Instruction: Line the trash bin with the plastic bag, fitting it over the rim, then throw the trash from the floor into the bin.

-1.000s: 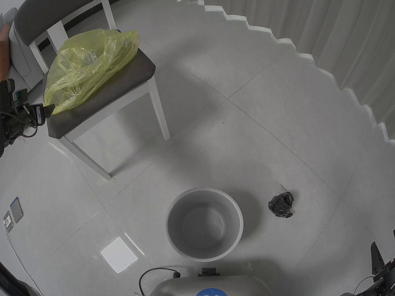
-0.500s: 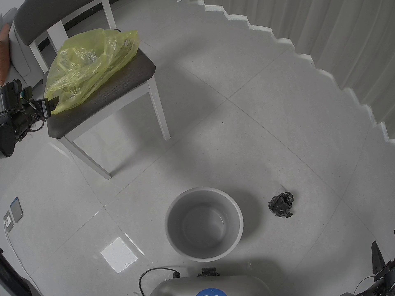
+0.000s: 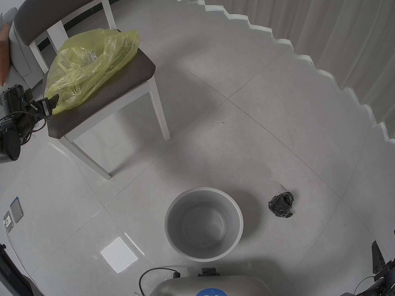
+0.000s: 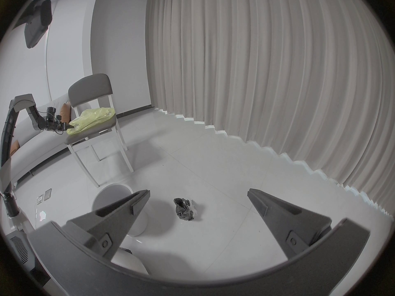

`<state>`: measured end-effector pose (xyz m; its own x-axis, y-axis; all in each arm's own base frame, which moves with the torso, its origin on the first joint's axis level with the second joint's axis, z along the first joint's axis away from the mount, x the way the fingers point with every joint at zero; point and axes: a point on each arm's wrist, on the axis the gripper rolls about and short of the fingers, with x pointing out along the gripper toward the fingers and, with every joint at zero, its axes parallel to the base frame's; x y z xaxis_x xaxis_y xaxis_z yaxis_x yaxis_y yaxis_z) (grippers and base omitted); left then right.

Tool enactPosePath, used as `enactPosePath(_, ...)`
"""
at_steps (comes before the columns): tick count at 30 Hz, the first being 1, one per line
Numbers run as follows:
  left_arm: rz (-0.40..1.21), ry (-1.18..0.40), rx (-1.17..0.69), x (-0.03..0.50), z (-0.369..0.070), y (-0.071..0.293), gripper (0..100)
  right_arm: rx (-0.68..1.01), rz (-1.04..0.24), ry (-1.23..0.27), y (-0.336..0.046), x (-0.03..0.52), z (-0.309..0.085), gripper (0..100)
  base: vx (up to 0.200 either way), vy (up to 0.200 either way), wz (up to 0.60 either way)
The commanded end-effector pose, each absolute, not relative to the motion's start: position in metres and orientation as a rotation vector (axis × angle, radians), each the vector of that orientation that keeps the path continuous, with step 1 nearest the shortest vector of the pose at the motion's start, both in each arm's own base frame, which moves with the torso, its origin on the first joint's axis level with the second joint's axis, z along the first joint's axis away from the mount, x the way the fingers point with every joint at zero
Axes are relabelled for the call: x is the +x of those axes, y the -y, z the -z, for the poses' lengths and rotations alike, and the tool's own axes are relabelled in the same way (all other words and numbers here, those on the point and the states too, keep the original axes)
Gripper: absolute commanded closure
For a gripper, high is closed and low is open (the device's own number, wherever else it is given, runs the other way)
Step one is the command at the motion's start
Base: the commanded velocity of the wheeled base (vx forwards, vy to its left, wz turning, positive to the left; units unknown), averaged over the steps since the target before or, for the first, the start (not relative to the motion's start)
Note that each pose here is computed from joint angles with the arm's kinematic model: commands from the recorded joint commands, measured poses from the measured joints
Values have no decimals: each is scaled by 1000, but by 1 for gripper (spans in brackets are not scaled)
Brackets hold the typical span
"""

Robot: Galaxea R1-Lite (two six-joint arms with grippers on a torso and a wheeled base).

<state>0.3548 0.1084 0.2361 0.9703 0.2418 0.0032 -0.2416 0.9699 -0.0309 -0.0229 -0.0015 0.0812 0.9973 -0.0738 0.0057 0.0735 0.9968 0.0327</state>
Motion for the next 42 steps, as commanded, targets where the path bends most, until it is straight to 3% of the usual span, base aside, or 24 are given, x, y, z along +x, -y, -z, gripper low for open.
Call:
enactPosePath(1, -258, 2, -37, 359, -232, -116, 0, 32, 74, 6, 2, -23, -76, 0, 0, 0, 0)
enactPosePath(8, -241, 57, -50, 364, -235, -117, 0, 32, 74, 6, 2, -23, -76, 0, 0, 0, 0)
enactPosePath(9, -239, 60, -49, 364, -235, -117, 100, 32, 74, 6, 2, -23, -76, 0, 0, 0, 0)
enactPosePath(19, -195, 40, -80, 364, -229, -113, 100, 34, 74, 6, 2, -23, -76, 0, 0, 0, 0)
enactPosePath(27, -99, 132, -76, 336, -261, -94, 100, 48, 53, 78, 1, -25, -87, 0, 0, 0, 0)
enactPosePath(28, 20, 188, -47, 305, -290, -73, 100, 121, -52, 270, -1, -36, -143, 0, 0, 0, 0)
enactPosePath(34, 167, 252, 72, 247, -333, -26, 100, 99, -159, 170, -2, -18, -180, 0, 0, 0, 0)
enactPosePath(38, 249, 262, 218, 201, -341, -6, 100, 98, -307, 226, -1, -18, -225, 0, 0, 0, 0)
enactPosePath(42, 352, 315, 287, 166, -350, 13, 100, 65, -363, 219, -3, -7, -259, 0, 0, 0, 0)
